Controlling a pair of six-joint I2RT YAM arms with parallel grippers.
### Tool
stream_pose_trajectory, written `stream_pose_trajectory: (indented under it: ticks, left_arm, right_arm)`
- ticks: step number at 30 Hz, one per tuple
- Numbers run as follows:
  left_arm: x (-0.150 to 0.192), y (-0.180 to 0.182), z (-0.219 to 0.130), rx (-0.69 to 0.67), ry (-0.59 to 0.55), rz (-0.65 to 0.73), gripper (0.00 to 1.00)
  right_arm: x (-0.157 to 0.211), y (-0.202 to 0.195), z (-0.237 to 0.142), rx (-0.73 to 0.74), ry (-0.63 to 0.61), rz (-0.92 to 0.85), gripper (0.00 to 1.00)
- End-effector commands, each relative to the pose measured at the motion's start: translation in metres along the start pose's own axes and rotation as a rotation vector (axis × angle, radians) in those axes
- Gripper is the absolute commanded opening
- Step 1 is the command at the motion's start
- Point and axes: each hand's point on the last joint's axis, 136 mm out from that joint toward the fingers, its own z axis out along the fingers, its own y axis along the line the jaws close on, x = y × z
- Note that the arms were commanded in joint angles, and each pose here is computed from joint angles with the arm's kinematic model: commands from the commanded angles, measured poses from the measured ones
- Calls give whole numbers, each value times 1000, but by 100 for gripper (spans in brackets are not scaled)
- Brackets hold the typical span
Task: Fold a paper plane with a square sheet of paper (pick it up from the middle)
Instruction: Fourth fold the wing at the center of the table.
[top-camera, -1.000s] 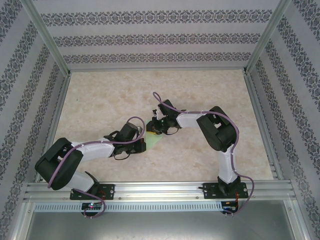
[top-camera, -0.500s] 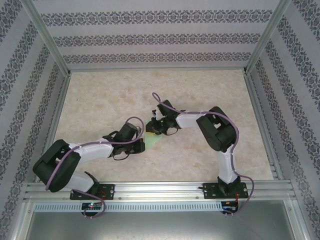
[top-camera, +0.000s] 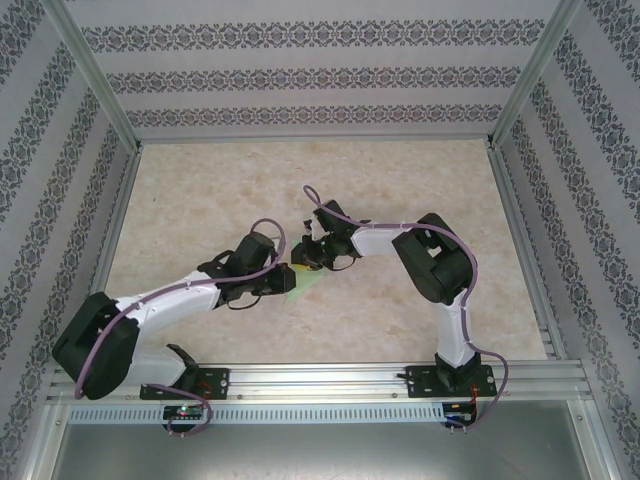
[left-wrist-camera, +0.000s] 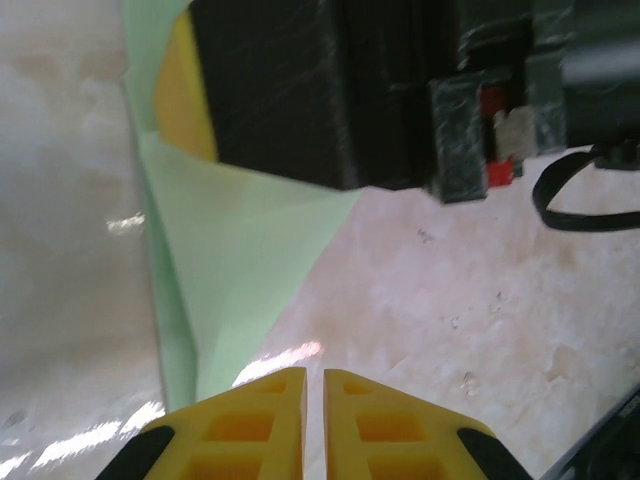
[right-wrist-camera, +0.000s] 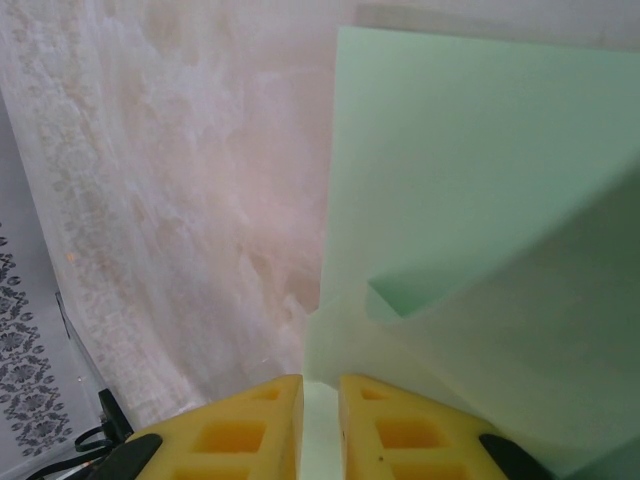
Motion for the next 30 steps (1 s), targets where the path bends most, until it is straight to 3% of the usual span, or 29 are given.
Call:
stream_pose_trajectory:
  ticks: [1, 15, 30]
  left_arm:
    - [-11, -8, 9, 39, -6, 16, 13]
    - [6, 21, 37, -35, 55, -3, 11]
    - [62, 82, 45, -159, 154, -94, 9]
  right_arm:
    - [13, -45, 13, 144, 20, 70, 17]
    - [14, -46, 13, 148, 21, 75, 17]
    - [13, -47, 15, 152, 26, 78, 18]
